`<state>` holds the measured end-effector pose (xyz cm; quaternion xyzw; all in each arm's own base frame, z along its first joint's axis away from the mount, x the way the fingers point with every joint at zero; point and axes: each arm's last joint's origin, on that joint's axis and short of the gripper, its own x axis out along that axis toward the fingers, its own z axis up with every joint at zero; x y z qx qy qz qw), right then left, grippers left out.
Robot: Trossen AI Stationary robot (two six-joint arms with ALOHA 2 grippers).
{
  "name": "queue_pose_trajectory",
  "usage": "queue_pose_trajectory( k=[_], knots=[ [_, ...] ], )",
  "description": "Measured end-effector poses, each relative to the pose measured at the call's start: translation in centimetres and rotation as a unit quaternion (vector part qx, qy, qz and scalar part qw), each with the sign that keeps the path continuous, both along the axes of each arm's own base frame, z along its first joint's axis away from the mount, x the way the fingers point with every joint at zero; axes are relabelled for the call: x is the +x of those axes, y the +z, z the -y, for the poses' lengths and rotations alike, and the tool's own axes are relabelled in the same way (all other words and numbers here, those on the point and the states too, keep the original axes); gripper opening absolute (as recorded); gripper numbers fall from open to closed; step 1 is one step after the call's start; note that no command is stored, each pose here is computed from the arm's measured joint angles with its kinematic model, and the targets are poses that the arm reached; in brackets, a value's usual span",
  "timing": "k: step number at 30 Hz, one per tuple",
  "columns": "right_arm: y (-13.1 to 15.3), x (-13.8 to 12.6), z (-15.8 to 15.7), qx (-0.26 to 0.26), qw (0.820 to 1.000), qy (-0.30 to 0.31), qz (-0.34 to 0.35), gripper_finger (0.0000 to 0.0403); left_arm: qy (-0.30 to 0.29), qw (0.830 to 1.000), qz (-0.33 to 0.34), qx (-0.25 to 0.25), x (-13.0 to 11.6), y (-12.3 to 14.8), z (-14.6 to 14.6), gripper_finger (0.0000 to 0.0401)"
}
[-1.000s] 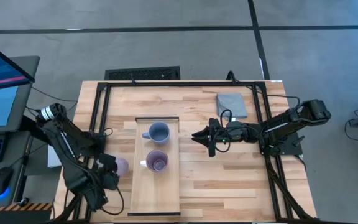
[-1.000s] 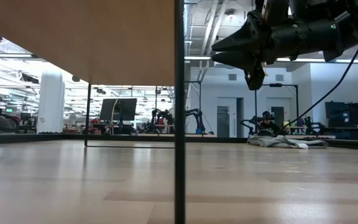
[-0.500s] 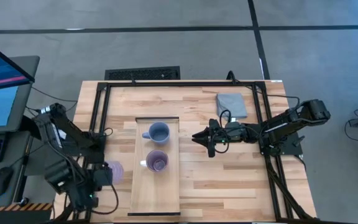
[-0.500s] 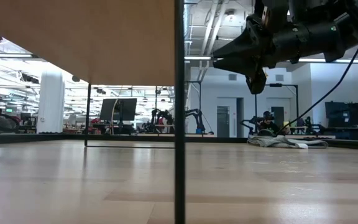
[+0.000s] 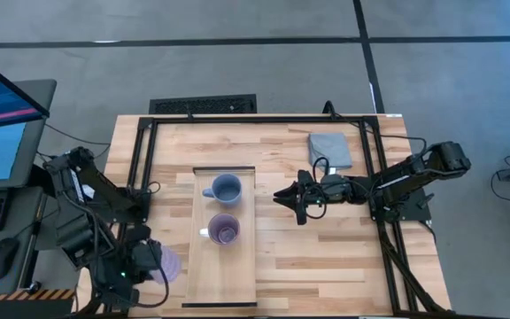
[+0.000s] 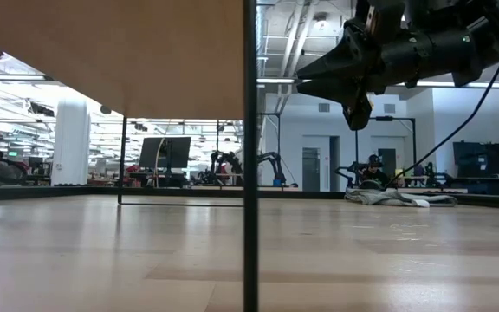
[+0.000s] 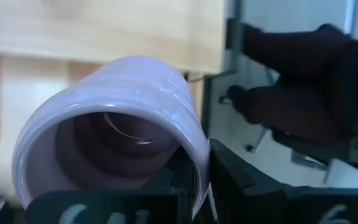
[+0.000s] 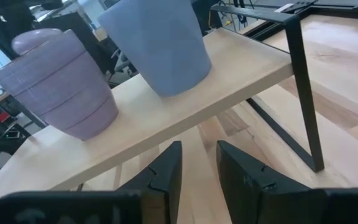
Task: Stack small to large cups/mugs on shelf
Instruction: Put the purple mug on the shelf
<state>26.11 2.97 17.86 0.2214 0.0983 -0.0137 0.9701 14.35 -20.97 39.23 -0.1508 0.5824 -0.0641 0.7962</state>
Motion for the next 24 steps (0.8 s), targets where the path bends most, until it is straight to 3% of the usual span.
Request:
queue_pose_trajectory(
  k=[5, 11, 17, 24],
  knots=[
    [0.0, 0.0, 0.0, 0.0, 1.0, 0.0, 0.0, 0.0123, -0.029, 0.998, 0.046, -0.019, 1.1, 0.2, 0.7, 0.0015],
    [0.0, 0.0, 0.0, 0.0, 1.0, 0.0, -0.001, 0.0123, -0.048, 0.997, 0.06, -0.006, 3.2, -0.5, 1.0, 0.0015],
    [0.0, 0.0, 0.0, 0.0, 1.0, -0.001, -0.001, 0.0123, -0.093, 0.993, 0.073, -0.006, 5.0, 0.6, 1.4, 0.0015],
    [-0.3, -0.1, 0.0, -0.002, 1.0, 0.0, -0.018, 0.0123, -0.08, 0.994, 0.079, 0.01, 7.5, 1.4, 1.8, 0.0015]
  ],
)
